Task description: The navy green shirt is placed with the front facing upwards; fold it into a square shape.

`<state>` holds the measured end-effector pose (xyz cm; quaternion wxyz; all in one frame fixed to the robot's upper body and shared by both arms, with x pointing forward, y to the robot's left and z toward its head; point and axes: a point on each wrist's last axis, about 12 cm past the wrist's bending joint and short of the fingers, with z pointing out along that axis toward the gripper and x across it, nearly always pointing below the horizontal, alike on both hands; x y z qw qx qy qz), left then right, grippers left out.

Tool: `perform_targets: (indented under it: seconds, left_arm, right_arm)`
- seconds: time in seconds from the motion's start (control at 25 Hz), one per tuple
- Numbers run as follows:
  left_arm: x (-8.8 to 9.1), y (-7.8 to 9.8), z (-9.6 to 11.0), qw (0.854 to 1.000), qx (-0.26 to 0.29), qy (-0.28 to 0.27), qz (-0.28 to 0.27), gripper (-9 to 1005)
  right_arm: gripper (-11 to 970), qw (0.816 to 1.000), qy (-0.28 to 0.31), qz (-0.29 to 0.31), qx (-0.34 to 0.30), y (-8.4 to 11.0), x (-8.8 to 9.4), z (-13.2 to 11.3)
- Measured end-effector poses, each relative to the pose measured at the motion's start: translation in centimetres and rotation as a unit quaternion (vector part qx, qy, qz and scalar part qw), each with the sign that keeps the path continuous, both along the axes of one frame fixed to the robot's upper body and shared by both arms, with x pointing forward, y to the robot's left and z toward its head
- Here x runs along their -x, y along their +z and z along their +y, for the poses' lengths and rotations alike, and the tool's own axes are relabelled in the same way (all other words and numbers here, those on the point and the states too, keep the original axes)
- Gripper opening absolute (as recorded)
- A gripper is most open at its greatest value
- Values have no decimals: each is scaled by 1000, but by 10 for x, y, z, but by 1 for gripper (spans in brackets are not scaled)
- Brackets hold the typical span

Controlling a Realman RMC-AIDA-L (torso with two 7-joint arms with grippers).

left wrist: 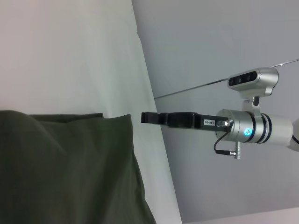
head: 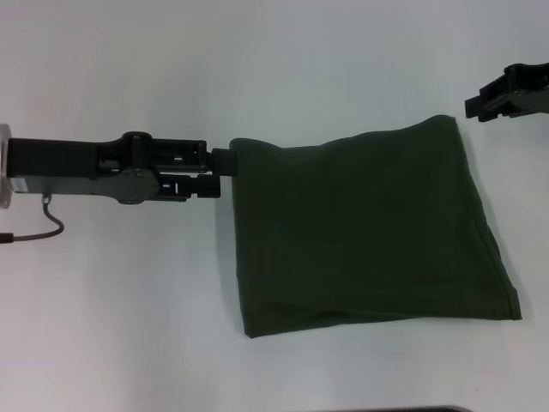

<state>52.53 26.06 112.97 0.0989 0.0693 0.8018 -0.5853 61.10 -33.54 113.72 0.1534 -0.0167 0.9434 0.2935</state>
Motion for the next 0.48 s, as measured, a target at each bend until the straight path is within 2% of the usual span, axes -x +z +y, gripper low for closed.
perform_targets:
  seconds: [0.36,0.48]
  left_arm:
    - [-1,1,0,1000,-1,-1,-2,699]
    - [-1,1,0,1000,-2,-2,-3,699]
  right_arm:
    - [377,1000,-23,-18,4,14,-5,-17]
    - [438,1000,-11,-26,-10,20,-4,-20]
